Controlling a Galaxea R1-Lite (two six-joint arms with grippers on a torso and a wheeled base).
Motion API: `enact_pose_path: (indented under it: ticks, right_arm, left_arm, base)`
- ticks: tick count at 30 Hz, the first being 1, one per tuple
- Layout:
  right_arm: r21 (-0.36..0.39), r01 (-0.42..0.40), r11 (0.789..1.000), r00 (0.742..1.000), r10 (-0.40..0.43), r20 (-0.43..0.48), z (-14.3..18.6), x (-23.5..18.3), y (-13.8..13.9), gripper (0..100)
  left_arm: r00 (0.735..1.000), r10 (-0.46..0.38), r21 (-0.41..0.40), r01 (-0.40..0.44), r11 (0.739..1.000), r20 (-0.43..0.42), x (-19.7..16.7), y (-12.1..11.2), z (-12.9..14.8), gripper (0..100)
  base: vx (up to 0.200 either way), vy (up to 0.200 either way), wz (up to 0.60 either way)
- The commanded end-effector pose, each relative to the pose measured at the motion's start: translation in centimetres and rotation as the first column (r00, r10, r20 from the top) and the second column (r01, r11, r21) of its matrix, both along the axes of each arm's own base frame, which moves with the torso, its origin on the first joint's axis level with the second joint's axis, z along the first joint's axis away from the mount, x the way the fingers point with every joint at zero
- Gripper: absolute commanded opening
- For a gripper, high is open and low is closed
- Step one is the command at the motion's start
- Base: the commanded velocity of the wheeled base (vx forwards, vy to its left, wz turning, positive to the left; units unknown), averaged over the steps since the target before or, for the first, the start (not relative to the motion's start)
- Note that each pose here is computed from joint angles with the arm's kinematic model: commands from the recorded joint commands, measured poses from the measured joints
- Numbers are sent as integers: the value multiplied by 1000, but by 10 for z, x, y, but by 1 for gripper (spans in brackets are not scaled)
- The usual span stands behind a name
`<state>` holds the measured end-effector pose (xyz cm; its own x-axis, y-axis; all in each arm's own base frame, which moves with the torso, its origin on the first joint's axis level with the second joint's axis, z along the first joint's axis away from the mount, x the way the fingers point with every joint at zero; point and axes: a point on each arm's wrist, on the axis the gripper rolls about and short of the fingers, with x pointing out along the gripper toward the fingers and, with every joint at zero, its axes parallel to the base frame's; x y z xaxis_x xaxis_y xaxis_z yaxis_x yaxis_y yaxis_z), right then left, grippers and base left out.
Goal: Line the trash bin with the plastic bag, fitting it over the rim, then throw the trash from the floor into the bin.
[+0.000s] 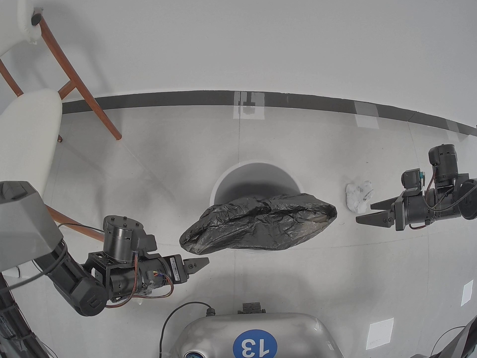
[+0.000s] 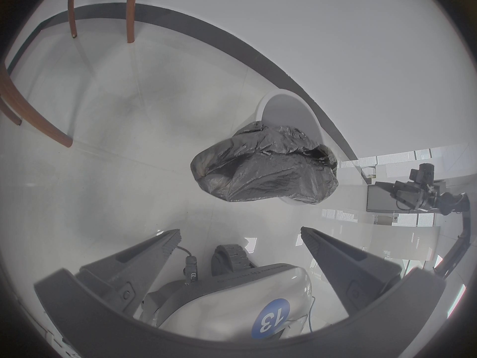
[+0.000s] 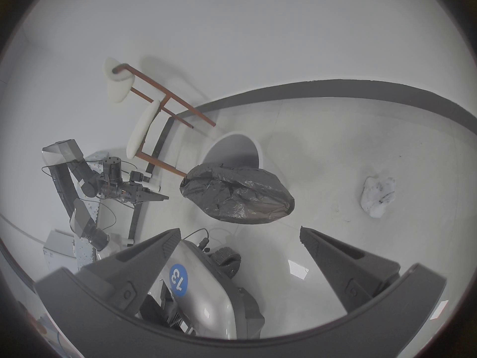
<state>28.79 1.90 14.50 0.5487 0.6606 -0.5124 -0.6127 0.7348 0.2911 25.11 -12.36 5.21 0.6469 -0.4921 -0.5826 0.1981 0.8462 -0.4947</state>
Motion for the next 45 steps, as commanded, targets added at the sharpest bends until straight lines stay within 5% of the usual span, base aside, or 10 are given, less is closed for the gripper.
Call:
enact_pose_path:
  ticks: [1, 15, 24, 41, 45]
  right_arm:
    - [49, 22, 999, 997, -18, -79, -32, 0, -10, 100]
    - [52, 17, 998, 997, -13, -81, -26, -4, -8, 100]
    - [71, 38, 997, 996, -32, -88, -18, -10, -9, 100]
    - [70, 6, 998, 992, 3, -126, -4, -23, 1, 100]
    - [70, -2, 998, 993, 11, -121, -2, -24, 3, 100]
  left_arm:
    - [1000, 1, -10, -1, 1000, 18, 1, 1, -1, 100]
    - [1000, 9, 4, -9, 1000, 0, 7, 1, -13, 100]
    - [995, 33, 1, -34, 999, 91, 2, 3, -4, 100]
    - [994, 5, 196, -27, 980, 108, -20, 13, -13, 100]
    - [989, 27, 277, -66, 959, 142, -25, 14, -13, 100]
  base:
    - [0, 0, 0]
    - [0, 0, 0]
    - [0, 0, 0]
    - [0, 0, 0]
    - [0, 0, 0]
